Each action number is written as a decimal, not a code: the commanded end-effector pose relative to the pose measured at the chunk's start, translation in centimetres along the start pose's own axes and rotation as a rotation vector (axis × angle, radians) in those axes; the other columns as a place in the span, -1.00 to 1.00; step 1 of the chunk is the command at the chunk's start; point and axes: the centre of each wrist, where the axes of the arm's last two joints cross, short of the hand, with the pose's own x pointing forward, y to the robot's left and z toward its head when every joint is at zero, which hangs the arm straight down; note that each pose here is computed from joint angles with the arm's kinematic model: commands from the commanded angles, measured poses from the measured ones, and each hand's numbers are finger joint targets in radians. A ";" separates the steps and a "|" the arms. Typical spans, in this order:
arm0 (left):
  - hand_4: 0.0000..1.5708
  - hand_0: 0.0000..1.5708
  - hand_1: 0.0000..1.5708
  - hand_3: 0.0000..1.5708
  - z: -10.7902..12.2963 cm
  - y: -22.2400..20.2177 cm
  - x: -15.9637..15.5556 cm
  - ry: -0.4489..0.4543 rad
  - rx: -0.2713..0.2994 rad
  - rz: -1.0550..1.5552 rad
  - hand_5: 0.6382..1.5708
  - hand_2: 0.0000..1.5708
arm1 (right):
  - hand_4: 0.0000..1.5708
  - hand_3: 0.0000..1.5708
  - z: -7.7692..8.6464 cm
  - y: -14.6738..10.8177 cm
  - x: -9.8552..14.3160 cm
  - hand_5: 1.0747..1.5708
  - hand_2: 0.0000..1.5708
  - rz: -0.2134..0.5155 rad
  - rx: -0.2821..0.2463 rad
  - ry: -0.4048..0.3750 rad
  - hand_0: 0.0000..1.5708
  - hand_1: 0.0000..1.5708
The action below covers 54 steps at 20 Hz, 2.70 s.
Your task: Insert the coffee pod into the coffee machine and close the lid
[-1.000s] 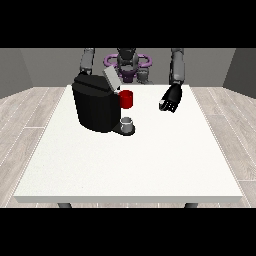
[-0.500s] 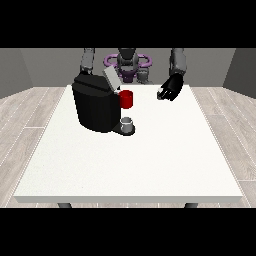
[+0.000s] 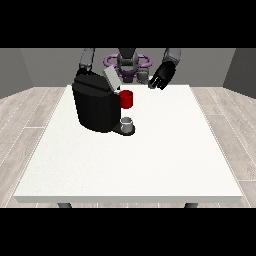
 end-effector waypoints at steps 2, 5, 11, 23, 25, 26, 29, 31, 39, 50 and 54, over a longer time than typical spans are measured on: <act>-0.24 0.79 0.79 0.71 -0.6 4.3 2.4 -0.008 0.003 0.018 1.00 0.78 | -1.00 -1.00 0.1 0.6 0.2 1.00 -1.00 -0.033 0.024 -0.044 -1.00 -1.00; -0.32 0.80 0.80 0.75 -0.7 8.1 4.4 -0.046 0.112 0.002 1.00 0.81 | -1.00 -1.00 -1.6 1.1 3.4 1.00 -1.00 -0.010 0.009 -0.135 -1.00 -1.00; -0.37 0.53 0.53 0.60 -0.3 12.2 5.8 -0.015 0.169 0.084 1.00 0.58 | -1.00 -1.00 -1.6 0.1 4.3 1.00 -1.00 -0.021 0.014 -0.129 -1.00 -1.00; -0.39 0.58 0.58 0.59 1.3 18.1 8.0 -0.013 0.275 0.008 1.00 0.64 | -1.00 -1.00 -3.4 -1.2 8.3 1.00 -1.00 -0.040 -0.015 -0.231 -1.00 -1.00; -0.39 0.64 0.64 0.61 1.3 18.8 8.8 -0.034 0.287 -0.008 1.00 0.68 | -0.92 -1.00 -3.7 0.0 8.9 1.00 -1.00 -0.028 -0.040 -0.266 -1.00 -1.00; -0.37 0.60 0.60 0.58 0.7 17.0 7.6 -0.008 0.259 0.009 1.00 0.65 | -0.81 -1.00 -3.2 -0.8 8.4 1.00 -1.00 -0.039 0.000 -0.237 -1.00 -1.00; -0.40 0.54 0.54 0.58 2.1 20.0 8.5 -0.041 0.293 -0.025 1.00 0.63 | -1.00 -1.00 -4.1 -1.7 9.6 1.00 -1.00 -0.028 -0.013 -0.273 -1.00 -1.00; -0.41 0.51 0.51 0.55 2.6 20.6 7.2 -0.019 0.304 -0.006 1.00 0.60 | -1.00 -1.00 -4.5 -2.0 12.7 1.00 -1.00 -0.005 -0.010 -0.281 -1.00 -1.00; -0.46 0.58 0.58 0.57 -0.1 16.6 7.7 -0.020 0.235 0.005 1.00 0.64 | -1.00 -1.00 -3.3 -0.4 8.9 1.00 -1.00 -0.010 -0.006 -0.252 -1.00 -1.00; -0.47 0.55 0.55 0.53 0.0 18.0 9.5 -0.056 0.258 -0.015 1.00 0.60 | -1.00 -1.00 -3.7 0.6 9.1 1.00 -1.00 -0.057 -0.026 -0.262 -1.00 -1.00; -0.53 0.53 0.53 0.53 1.2 19.6 8.3 -0.057 0.290 -0.021 1.00 0.59 | -1.00 -1.00 -4.6 -1.5 10.6 1.00 -1.00 -0.028 -0.064 -0.268 -1.00 -1.00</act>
